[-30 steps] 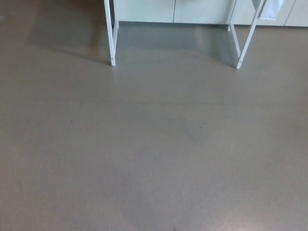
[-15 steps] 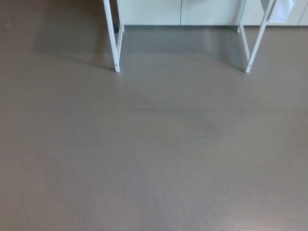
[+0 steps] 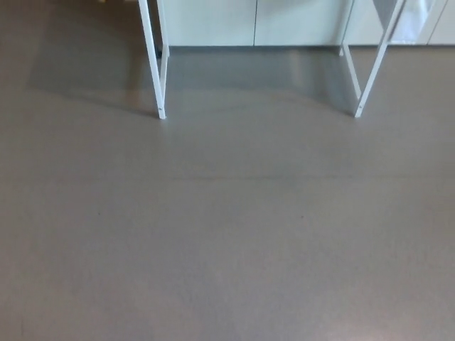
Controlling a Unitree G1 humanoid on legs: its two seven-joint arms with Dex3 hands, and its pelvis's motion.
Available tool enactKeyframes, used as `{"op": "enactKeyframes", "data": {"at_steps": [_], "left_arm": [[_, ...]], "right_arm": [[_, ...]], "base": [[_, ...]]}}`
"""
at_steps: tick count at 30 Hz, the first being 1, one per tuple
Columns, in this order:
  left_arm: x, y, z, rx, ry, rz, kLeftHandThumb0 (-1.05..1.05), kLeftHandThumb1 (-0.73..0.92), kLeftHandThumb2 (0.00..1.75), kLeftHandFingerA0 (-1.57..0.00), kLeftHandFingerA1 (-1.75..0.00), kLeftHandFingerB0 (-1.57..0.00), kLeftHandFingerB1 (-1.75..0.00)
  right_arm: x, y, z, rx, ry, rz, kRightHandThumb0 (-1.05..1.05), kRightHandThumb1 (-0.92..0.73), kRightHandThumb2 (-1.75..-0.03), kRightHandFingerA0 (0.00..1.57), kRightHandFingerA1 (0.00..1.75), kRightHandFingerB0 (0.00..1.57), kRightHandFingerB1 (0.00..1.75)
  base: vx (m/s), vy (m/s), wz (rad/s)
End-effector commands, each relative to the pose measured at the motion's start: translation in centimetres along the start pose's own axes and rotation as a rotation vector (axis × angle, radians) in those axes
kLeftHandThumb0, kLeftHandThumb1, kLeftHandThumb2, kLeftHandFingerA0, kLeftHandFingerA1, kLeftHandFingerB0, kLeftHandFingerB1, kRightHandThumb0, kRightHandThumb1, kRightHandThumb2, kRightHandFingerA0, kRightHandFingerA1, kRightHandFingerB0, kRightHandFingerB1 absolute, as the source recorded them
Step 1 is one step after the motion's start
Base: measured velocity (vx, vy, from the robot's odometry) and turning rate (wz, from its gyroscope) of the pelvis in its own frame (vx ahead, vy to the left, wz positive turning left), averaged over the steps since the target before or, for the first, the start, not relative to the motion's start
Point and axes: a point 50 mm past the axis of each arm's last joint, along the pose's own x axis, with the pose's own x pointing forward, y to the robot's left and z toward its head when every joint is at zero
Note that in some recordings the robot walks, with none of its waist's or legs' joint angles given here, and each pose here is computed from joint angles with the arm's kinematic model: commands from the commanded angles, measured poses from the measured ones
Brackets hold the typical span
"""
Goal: The robot walks towards a desk on which a file tray is kept in the middle and a toilet paper roll is kept on its right. The robot uses its right hand to hook on finger in the gap of the roll and grabs it, lifts it and places it on the tray.
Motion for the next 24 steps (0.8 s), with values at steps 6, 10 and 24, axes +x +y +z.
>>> {"op": "enactKeyframes", "data": {"at_steps": [6, 10, 24], "left_arm": [[-0.1, 0.2, -0.1, 0.003, -0.017, 0.002, -0.72, 0.8, 0.63, -0.33, -0.71, -0.39, -0.63], [0.0, 0.2, -0.1, -0.045, 0.008, 0.011, -0.72, 0.77, 0.63, -0.31, -0.7, -0.33, -0.62], [0.0, 0.6, 0.9, -0.022, -0.026, 0.01, -0.71, 0.79, 0.63, -0.33, -0.68, -0.36, -0.61]], "right_arm": [[-0.2, -1.0, 0.7, -0.077, -0.008, -0.018, -0.78, -0.49, -0.88, 0.02, 0.33, 0.06, 0.3], [-0.2, -0.8, 0.1, -0.004, -0.009, -0.01, -0.64, -0.45, -0.8, 0.0, 0.27, 0.0, 0.22], [-0.5, -1.2, 0.8, -0.037, -0.044, -0.058, -0.74, -0.48, -0.84, 0.02, 0.34, 0.11, 0.38]], "base": [[0.14, -0.016, 0.06], [0.12, -0.158, 0.13], [0.08, -0.044, -0.05]]}}
